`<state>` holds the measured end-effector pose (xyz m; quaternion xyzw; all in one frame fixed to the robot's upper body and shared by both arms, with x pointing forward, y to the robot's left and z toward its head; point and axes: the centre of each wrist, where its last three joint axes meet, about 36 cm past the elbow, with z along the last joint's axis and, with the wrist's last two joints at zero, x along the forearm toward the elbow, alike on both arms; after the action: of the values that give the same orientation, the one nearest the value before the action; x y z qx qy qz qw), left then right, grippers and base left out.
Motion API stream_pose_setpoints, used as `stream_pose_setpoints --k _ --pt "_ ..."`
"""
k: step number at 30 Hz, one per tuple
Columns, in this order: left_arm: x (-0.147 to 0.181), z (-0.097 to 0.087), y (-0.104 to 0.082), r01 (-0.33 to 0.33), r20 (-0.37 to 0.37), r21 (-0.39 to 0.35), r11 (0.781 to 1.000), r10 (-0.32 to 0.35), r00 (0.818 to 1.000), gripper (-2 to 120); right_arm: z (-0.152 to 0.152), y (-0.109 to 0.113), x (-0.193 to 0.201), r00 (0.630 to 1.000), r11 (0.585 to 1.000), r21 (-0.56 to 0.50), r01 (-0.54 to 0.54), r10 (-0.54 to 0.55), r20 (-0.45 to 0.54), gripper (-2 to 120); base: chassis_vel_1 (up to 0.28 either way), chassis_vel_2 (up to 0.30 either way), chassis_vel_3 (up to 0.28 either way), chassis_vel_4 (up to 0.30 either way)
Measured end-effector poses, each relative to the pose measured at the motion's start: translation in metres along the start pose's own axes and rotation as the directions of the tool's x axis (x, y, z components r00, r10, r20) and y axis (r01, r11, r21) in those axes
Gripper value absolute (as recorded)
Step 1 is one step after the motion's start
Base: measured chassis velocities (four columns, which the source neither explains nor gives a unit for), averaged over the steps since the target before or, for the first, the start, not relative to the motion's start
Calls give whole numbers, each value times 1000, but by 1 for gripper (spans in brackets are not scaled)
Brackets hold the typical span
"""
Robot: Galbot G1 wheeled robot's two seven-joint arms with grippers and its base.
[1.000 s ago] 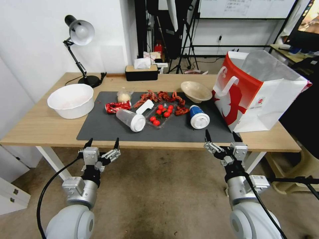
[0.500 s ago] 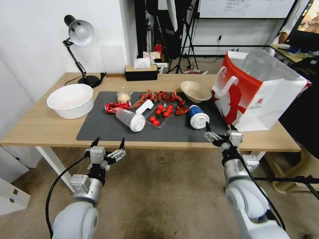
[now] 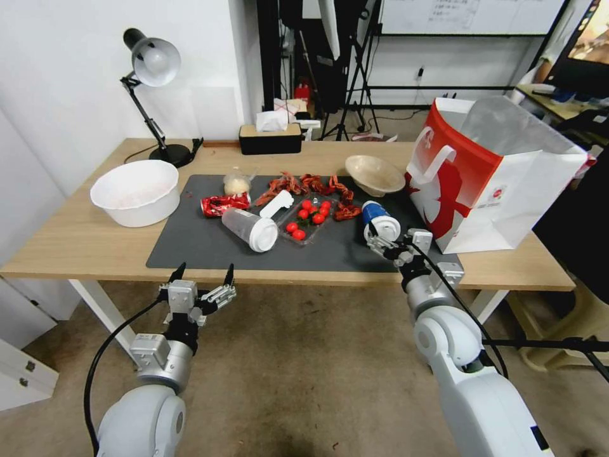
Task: Pick up the trash from the table and place it into the takeout bag.
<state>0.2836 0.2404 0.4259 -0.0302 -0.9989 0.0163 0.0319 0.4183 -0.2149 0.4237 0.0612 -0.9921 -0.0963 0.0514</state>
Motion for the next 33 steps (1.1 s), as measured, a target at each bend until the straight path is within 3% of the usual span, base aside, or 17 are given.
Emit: stream_pose_setpoints --k 23,33 --pt "1 3 1 6 25 -5 1000 -6 1000 100 0 9 -23 996 998 45 -52 55 -74 100 0 0 0 0" --pt "0 7 2 7 25 -5 1000 -7 1000 100 7 10 -24 994 998 41 -53 57 -95 75 0 0 0 0"
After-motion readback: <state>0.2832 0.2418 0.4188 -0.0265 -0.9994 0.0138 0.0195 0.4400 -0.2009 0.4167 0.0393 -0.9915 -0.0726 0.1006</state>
